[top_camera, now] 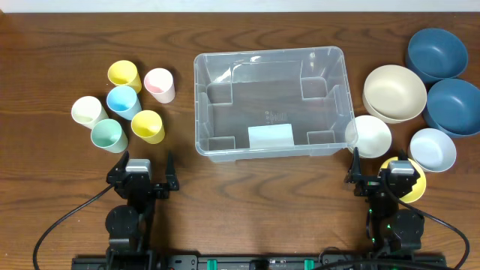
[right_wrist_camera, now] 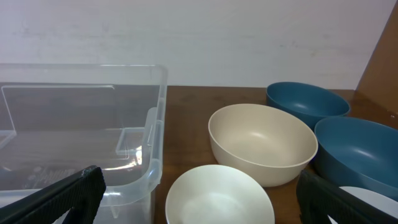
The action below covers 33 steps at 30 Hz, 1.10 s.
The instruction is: Pack container
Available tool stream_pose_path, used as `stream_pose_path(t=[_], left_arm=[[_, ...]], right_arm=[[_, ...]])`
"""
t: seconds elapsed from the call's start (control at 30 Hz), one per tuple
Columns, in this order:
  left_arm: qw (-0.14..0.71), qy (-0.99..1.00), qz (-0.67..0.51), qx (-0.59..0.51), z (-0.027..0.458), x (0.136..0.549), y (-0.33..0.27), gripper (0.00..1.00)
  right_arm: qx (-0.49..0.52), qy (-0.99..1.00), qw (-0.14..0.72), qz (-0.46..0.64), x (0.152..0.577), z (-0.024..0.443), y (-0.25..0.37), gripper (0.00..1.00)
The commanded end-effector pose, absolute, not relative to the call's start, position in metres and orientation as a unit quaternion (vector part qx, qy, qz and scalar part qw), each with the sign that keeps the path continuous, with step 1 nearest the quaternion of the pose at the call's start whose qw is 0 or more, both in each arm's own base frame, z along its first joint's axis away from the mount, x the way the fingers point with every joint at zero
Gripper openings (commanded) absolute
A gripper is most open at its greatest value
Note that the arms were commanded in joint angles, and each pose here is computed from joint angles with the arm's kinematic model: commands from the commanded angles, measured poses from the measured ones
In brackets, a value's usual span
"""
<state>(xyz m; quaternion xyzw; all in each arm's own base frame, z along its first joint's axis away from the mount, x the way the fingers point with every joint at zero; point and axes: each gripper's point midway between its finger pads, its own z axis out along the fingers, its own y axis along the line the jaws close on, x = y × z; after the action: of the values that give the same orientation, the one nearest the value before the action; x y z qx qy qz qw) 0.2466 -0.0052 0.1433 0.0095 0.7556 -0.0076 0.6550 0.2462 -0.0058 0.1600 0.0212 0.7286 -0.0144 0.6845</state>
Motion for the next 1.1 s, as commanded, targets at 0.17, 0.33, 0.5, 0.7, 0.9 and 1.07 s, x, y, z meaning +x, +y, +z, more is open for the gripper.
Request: stream_pose_path(t=[0.17, 0.33, 0.5, 0.7, 0.9, 1.07], left_arm=[[0.634, 0.773, -0.003, 0.014, 0.127, 0.245, -0.005, 0.98], [0.634, 0.773, -0.003, 0.014, 0.127, 0.245, -0.005, 0.98], [0.634, 0.773, -0.003, 0.014, 0.127, 0.245, -0.005, 0.98], [0.634, 0.773, -0.003, 0.014, 0.127, 0.245, -0.005, 0.98], [0.634, 0.773, -0.003, 0.014, 0.127, 0.245, -0.005, 0.98], [0.634, 0.773, -0.003, 0.014, 0.127, 0.245, -0.005, 0.98]], right_arm=[[0.024, 0.730, 0.683, -0.025, 0.246, 0.159, -0.010, 0.99], [0.024, 0.730, 0.683, -0.025, 0.246, 0.159, -0.010, 0.99], [0.024, 0.730, 0.683, -0.025, 0.246, 0.159, -0.010, 0.99], [0.024, 0.730, 0.683, -0.026, 0.246, 0.159, -0.010, 0.99], [0.027, 0.729, 0.683, -0.028, 0.246, 0.159, -0.011, 0.99], [0.002, 0.713, 0.701, -0.001, 0.246, 0.174, 0.002, 0.99]])
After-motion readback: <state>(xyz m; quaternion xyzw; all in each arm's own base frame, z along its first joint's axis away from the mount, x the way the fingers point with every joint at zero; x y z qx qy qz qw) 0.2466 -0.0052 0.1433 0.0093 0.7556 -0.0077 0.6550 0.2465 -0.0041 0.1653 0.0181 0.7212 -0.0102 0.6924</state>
